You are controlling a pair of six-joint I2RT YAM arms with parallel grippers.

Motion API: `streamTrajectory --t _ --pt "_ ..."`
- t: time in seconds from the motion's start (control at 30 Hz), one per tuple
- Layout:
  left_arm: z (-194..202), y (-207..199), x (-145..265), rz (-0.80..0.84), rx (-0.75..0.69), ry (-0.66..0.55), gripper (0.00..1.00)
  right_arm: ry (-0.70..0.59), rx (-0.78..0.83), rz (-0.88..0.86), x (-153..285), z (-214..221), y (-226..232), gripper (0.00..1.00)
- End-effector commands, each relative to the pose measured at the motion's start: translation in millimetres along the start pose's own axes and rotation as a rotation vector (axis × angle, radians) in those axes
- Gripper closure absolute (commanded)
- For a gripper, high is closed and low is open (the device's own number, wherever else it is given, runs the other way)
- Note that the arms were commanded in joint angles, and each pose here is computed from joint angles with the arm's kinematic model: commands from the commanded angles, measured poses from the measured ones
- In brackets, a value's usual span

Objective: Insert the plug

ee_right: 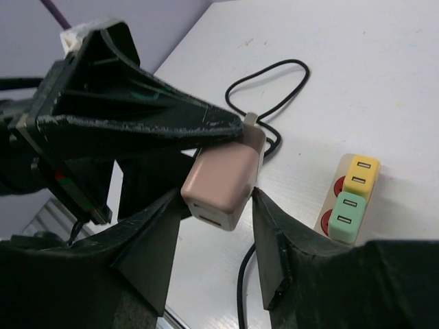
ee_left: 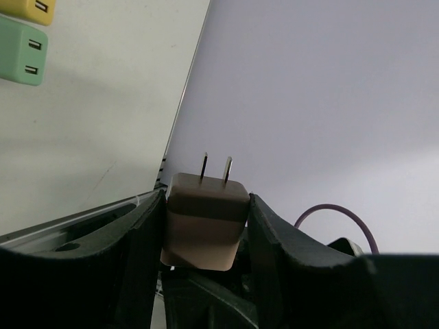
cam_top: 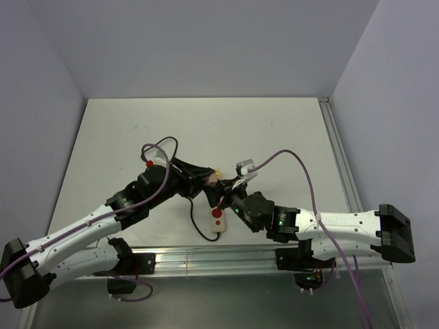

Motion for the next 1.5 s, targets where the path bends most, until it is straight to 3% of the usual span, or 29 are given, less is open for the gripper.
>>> streamTrajectory --t 0.0,0.23,0.33,0.43,0.47,0.5,0.53,0.6,0.63,0.73,0.9,1.0,1.07,1.23,1.47 --pt "4.0 -9.1 -1.4 0.042 0.049 0.024 1.0 -0.11 -0.089 0.06 -4.7 -33.6 3.1 0.48" --pt "3.8 -8.7 -3.9 0.066 0.098 0.032 1.0 -0.119 -0.084 0.085 -11.3 -32.4 5.1 0.49" --pt "5.4 -9.8 -5.2 0.065 0.104 0.04 1.0 -0.119 -0.078 0.144 -15.2 -32.5 0.9 0.57" --pt "6.6 -10.4 -5.6 0.068 0.112 0.047 1.0 -0.124 -0.077 0.162 -19.4 -35.3 3.0 0.7" --pt "6.9 -9.4 -5.6 0.065 0.107 0.05 1.0 -0.108 -0.06 0.179 -20.0 -32.3 0.7 0.89" --pt "4.9 -9.7 -5.4 0.07 0.082 0.036 0.98 -0.105 -0.069 0.192 -22.1 -35.2 2.5 0.99" --pt "1.4 -6.9 -5.5 0.058 0.059 0.014 0.75 -0.074 -0.043 0.211 -21.9 -28.3 -1.5 1.0" --pt "-10.3 -13.7 -3.7 0.079 -0.014 -0.062 0.43 -0.055 -0.046 0.215 -20.7 -27.6 -0.8 1.0" --pt "-17.5 -3.5 -0.5 0.031 -0.035 -0.1 0.14 -0.021 -0.023 0.23 -17.5 -20.0 -6.1 1.0" --pt "-43.4 -7.6 8.3 0.038 -0.12 -0.232 0.01 0.04 -0.013 0.238 -7.1 -8.4 -15.7 1.0" --pt "-79.0 -19.0 36.3 0.026 -0.311 -0.416 0.0 0.145 -0.018 0.221 14.1 4.5 -31.7 1.0" --pt "-91.5 -20.1 41.2 -0.023 -0.436 -0.471 0.0 0.297 -0.015 0.148 20.5 17.9 -38.0 1.0" --pt "-89.8 -14.7 35.8 -0.03 -0.5 -0.441 0.02 0.478 -0.027 0.004 28.0 37.4 -29.9 1.0" --pt "-77.4 -1.8 18.1 0.013 -0.615 -0.329 0.08 0.766 0.009 0.098 23.7 53.0 -66.8 1.0" --pt "-73.9 52.0 -5.4 -0.079 -0.658 -0.217 0.12 0.942 -0.018 0.102 12.9 73.8 -68.0 1.0"
Point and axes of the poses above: each gripper's point midway between its finger pads, its own x axis back along the fingers, its own y axis along the line the jaws close on, z = x × y, the point moved 1 cm from there along x, back along the fingers, and after that the axes turned 8 degrees about x, right-handed, at the moved point
